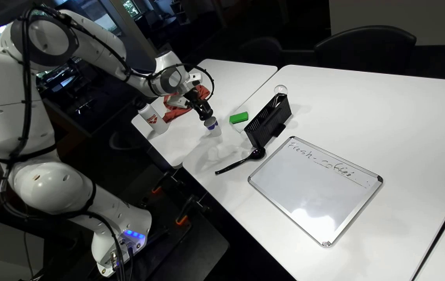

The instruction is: Put the lid from the cup on the table

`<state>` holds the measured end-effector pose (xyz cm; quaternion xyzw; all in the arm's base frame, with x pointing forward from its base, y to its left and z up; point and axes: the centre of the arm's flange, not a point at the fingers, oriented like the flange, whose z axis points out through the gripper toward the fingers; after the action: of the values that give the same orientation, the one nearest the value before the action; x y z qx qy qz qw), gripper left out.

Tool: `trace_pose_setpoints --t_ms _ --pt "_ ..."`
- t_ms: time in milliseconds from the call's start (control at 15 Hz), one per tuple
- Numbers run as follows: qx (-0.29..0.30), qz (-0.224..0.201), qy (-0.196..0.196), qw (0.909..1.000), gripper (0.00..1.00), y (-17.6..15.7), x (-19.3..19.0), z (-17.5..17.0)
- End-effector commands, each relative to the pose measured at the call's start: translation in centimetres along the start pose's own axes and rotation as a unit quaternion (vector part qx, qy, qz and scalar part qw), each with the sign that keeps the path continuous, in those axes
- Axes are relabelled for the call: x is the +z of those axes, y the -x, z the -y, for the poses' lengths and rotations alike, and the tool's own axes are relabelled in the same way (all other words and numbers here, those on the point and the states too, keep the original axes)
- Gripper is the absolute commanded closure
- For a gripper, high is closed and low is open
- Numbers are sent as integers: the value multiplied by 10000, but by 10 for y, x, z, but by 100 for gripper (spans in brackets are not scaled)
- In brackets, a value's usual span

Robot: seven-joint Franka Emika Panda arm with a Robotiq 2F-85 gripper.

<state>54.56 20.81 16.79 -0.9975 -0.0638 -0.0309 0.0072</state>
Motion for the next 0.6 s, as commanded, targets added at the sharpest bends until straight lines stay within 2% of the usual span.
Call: trace_pose_setpoints --t_ms 0,533 --pt "-48 -11 106 9999 23 21 -39 0" --pt "406 -239 267 9985 22 72 -98 -47"
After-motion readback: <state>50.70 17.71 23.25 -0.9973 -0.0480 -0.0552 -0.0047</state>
